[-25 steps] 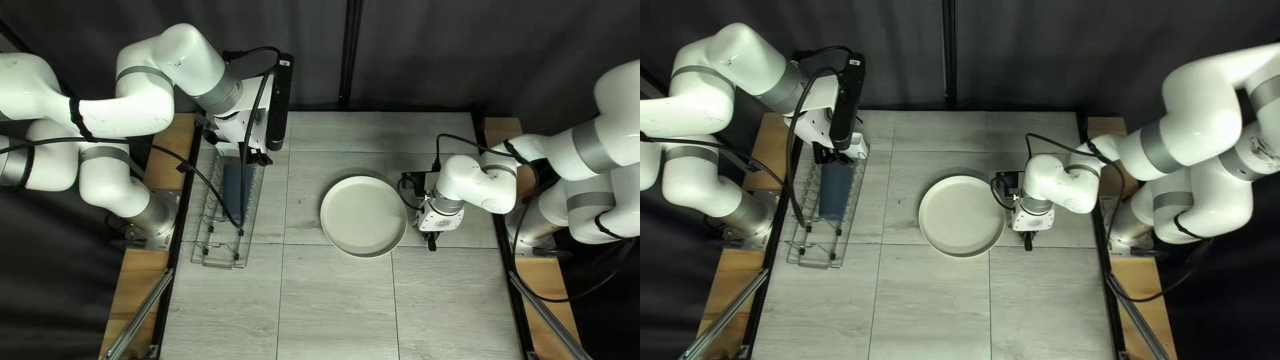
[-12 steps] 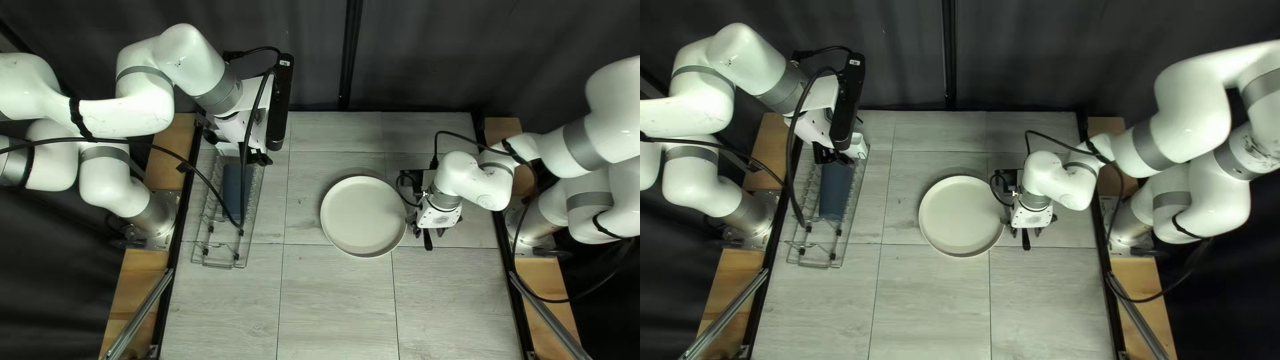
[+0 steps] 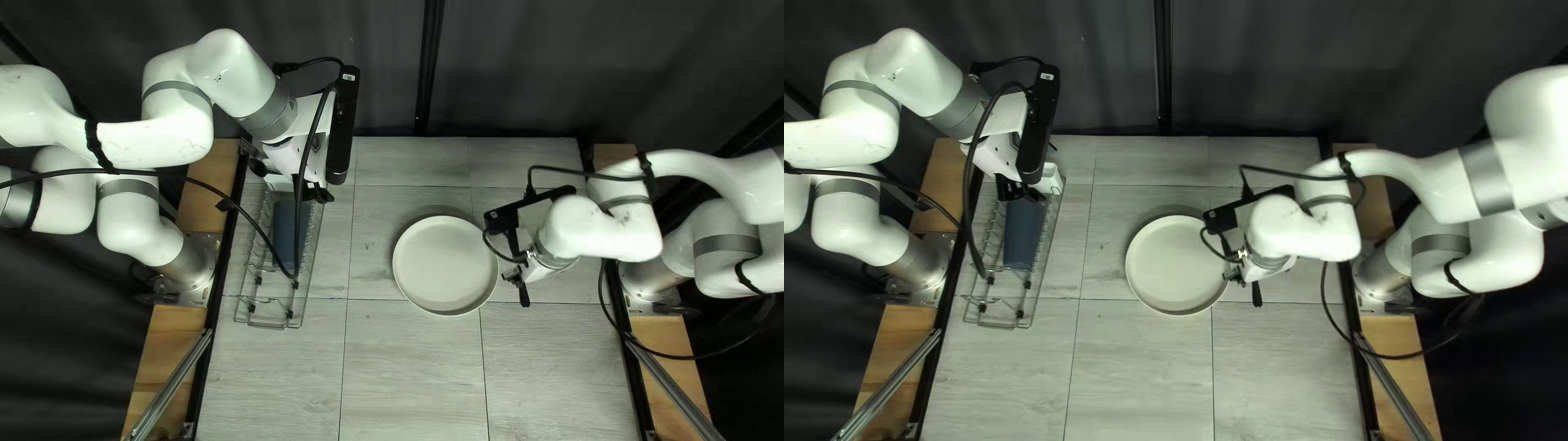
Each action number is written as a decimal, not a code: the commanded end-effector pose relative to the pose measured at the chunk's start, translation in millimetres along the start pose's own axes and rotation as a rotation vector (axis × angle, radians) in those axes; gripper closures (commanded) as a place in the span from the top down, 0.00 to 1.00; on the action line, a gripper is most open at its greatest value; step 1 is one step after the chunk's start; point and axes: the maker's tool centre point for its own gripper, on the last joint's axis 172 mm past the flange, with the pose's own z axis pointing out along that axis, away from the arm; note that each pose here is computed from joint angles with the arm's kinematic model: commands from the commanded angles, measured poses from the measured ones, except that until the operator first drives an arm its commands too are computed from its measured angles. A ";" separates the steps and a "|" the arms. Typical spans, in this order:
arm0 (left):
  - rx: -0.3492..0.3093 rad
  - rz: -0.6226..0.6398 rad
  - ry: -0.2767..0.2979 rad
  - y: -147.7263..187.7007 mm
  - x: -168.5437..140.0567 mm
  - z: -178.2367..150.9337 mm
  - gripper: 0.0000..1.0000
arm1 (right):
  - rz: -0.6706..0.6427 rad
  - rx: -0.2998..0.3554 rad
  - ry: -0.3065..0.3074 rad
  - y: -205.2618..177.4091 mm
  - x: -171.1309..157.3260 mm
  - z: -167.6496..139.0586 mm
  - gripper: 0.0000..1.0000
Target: Pick up and place plate onto table. Place down one fork to the left of the plate. Place spoon and knife to the right of the plate. Place cup above the knife and spoon
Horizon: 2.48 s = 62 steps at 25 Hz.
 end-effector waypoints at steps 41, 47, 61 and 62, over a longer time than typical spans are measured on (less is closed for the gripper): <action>0.131 -0.116 -0.277 -102.8 -212.4 62.9 1.00 | -0.435 0.160 0.212 12.9 -0.4 -71.9 1.00; 0.129 -0.144 -0.255 -117.6 -238.0 85.3 1.00 | -0.435 0.160 0.212 12.9 -0.4 -71.9 1.00; 0.168 -0.206 -0.296 -114.2 -261.3 108.5 1.00 | -0.435 0.160 0.212 12.9 -0.4 -71.9 1.00; 0.171 -0.211 -0.301 -113.6 -262.8 109.0 1.00 | -0.435 0.160 0.212 12.9 -0.4 -71.9 1.00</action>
